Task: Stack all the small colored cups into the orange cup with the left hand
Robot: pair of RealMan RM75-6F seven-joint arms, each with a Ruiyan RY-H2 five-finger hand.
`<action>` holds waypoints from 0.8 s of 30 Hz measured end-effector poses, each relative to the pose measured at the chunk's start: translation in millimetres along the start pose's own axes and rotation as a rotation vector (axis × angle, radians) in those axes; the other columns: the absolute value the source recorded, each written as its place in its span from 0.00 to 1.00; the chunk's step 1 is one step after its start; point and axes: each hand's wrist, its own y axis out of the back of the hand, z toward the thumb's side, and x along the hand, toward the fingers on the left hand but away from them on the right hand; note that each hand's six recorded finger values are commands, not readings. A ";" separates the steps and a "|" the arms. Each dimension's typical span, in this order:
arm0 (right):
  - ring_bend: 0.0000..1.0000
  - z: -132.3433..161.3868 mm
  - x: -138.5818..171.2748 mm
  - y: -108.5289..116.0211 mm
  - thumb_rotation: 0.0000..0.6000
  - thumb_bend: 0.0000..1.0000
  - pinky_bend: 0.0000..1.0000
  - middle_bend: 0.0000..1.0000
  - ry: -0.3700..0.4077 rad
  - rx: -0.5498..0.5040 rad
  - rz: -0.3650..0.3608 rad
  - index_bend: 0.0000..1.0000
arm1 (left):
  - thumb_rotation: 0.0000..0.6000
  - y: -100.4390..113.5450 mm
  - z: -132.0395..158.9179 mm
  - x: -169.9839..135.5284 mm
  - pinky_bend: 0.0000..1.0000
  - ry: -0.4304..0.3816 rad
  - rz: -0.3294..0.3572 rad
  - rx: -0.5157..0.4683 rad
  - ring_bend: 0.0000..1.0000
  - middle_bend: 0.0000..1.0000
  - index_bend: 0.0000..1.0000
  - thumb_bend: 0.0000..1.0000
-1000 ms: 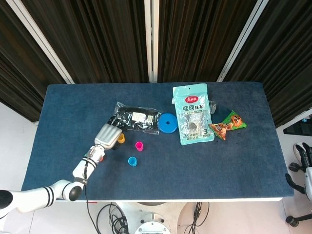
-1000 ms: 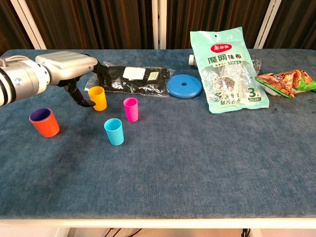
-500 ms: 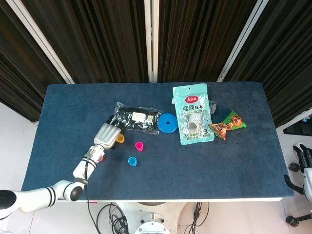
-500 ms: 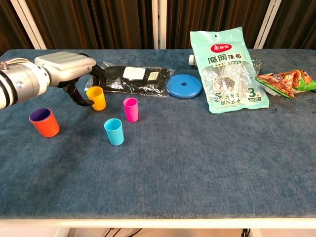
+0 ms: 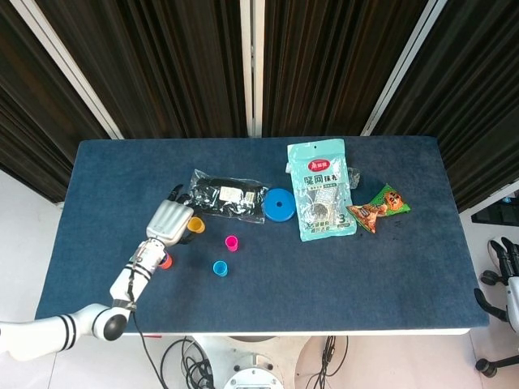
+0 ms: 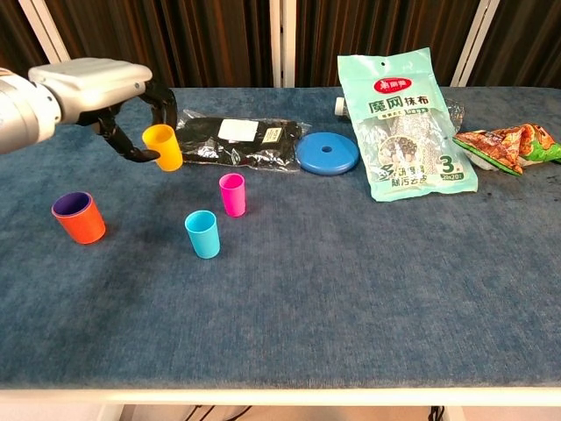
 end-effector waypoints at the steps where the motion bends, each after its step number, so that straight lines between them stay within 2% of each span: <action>1: 0.00 0.0 -0.2 0.3 1.00 0.24 0.00 0.00 0.000 -0.002 -0.001 0.00 | 1.00 3.1 -1.5 -5.0 0.06 0.002 0.002 -0.002 0.19 0.53 0.48 0.31; 7: 0.00 1.0 -0.6 -2.4 1.00 0.24 0.00 0.00 0.009 -0.001 0.005 0.00 | 1.00 9.0 -17.3 -51.9 0.06 0.036 -0.017 0.001 0.19 0.53 0.48 0.31; 12: 0.00 2.6 0.3 -2.7 1.00 0.24 0.00 0.00 0.015 -0.001 0.003 0.00 | 1.00 -1.3 -32.3 -87.8 0.06 0.081 -0.028 0.012 0.19 0.53 0.48 0.31; 24: 0.00 2.7 2.7 -1.8 1.00 0.24 0.00 0.00 0.015 0.004 0.000 0.00 | 1.00 -16.2 -43.4 -103.9 0.06 0.121 -0.057 -0.021 0.19 0.53 0.48 0.31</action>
